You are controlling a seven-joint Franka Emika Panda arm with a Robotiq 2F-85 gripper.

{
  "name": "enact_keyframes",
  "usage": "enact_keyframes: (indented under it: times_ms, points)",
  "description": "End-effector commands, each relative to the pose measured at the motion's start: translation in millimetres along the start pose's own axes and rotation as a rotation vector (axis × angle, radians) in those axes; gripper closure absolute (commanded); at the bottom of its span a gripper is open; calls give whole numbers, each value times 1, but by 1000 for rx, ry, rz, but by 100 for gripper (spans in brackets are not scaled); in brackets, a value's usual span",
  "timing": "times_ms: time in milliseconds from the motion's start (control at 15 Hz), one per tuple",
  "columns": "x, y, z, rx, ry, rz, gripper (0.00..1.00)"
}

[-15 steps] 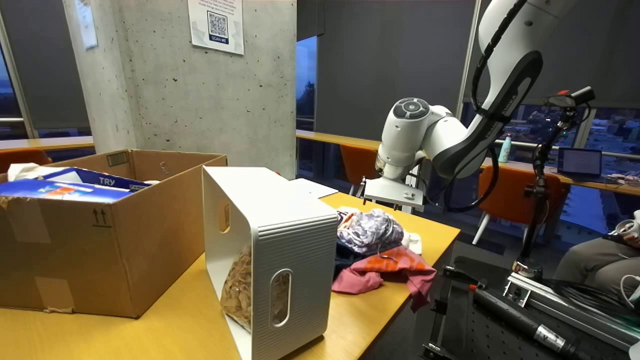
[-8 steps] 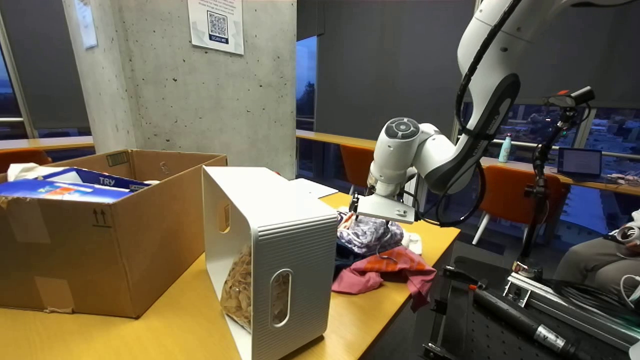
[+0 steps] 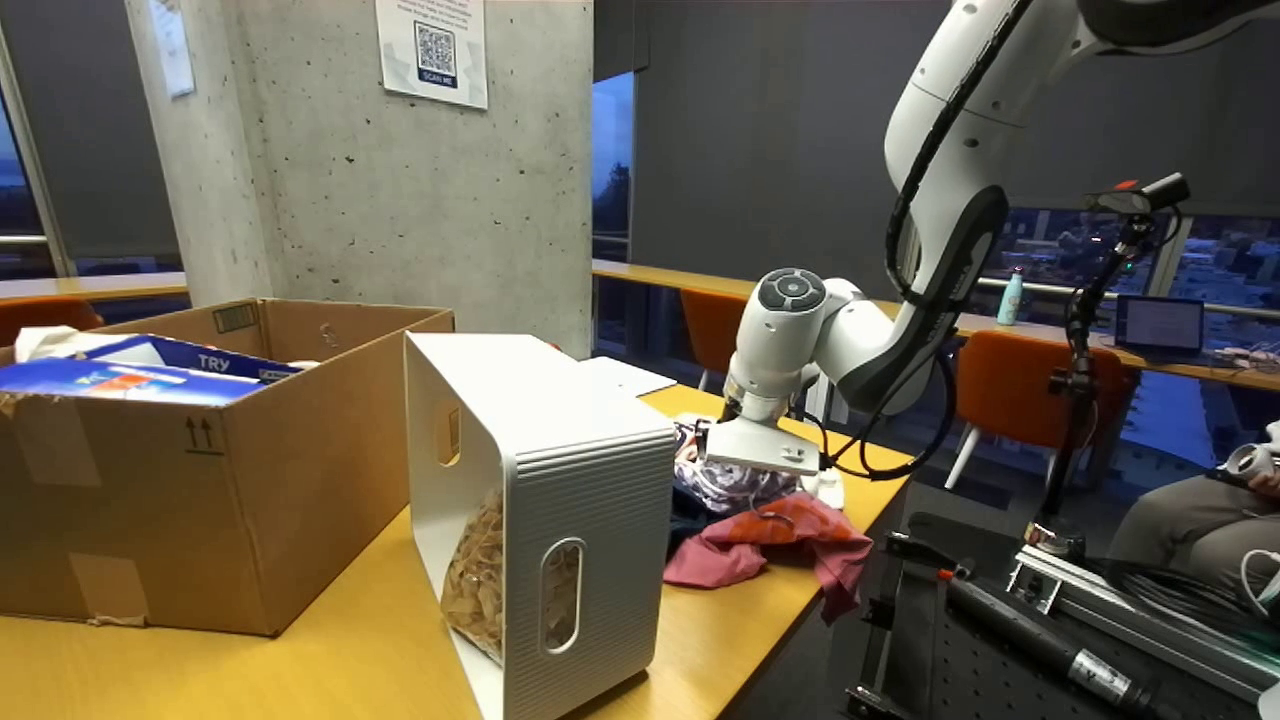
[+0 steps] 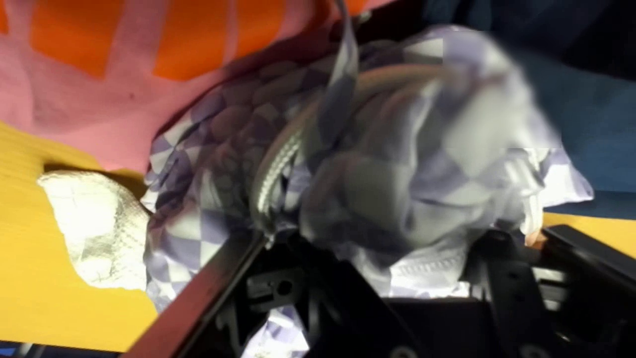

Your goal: Put the purple cloth on the basket

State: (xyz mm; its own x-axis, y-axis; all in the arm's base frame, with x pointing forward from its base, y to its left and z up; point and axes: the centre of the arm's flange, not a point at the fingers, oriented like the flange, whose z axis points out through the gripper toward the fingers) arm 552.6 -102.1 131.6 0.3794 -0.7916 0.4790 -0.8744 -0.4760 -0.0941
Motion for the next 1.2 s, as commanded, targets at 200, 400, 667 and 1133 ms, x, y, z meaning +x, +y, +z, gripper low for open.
enact_keyframes:
  times_ms: [200,400,667,1133]
  points:
    - [46,-4,-32,181,-90,129,95]
    - [96,-24,-61,309,-130,231,100]
    - [146,-74,-95,467,-129,290,99]
    - [166,-179,-171,621,-152,186,99]
